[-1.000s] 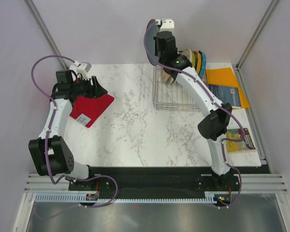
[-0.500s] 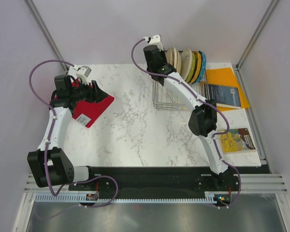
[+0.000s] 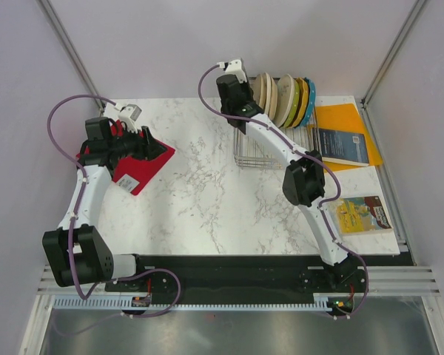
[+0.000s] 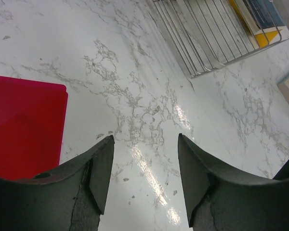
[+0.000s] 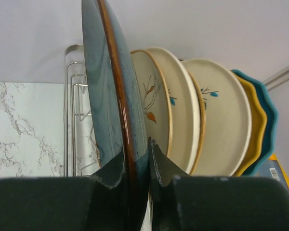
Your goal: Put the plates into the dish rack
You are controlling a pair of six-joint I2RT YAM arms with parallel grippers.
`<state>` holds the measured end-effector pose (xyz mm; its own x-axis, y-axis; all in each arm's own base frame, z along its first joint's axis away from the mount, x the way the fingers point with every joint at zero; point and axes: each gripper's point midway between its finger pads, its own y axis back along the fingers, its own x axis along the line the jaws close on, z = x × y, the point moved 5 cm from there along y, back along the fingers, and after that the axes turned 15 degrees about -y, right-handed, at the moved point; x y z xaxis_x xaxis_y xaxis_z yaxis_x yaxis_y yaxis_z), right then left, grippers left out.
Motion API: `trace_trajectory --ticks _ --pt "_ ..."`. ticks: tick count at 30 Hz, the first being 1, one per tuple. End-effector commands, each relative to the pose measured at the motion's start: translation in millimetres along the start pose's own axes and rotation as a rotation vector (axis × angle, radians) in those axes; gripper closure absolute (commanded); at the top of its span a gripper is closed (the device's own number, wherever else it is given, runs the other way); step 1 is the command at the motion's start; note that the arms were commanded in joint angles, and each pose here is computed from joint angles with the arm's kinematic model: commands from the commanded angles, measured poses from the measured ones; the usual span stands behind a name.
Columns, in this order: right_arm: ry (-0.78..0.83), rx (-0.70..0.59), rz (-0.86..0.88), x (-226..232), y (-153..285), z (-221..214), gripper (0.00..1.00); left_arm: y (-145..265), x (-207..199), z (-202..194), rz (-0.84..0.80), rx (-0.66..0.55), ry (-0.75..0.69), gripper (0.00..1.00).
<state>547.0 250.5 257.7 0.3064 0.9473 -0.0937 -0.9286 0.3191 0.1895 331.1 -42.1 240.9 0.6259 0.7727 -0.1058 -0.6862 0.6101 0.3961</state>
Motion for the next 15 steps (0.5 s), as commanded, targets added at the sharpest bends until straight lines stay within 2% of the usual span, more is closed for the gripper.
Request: trace_trajectory --ticks 1,9,15 --pt "-0.178 -0.139 -0.049 -7.2 -6.1 47.1 1.00 1.7 0.7 7.2 -0.012 -0.039 -0.066 0.37" --pt "-0.212 -0.143 -0.088 -16.6 -16.5 43.6 1.00 -0.4 4.5 5.5 -0.011 -0.033 -0.060 0.37" --pt "-0.290 -0.205 -0.103 -26.4 -8.3 73.5 1.00 -1.5 4.7 9.0 -0.023 -0.041 -0.060 0.37"
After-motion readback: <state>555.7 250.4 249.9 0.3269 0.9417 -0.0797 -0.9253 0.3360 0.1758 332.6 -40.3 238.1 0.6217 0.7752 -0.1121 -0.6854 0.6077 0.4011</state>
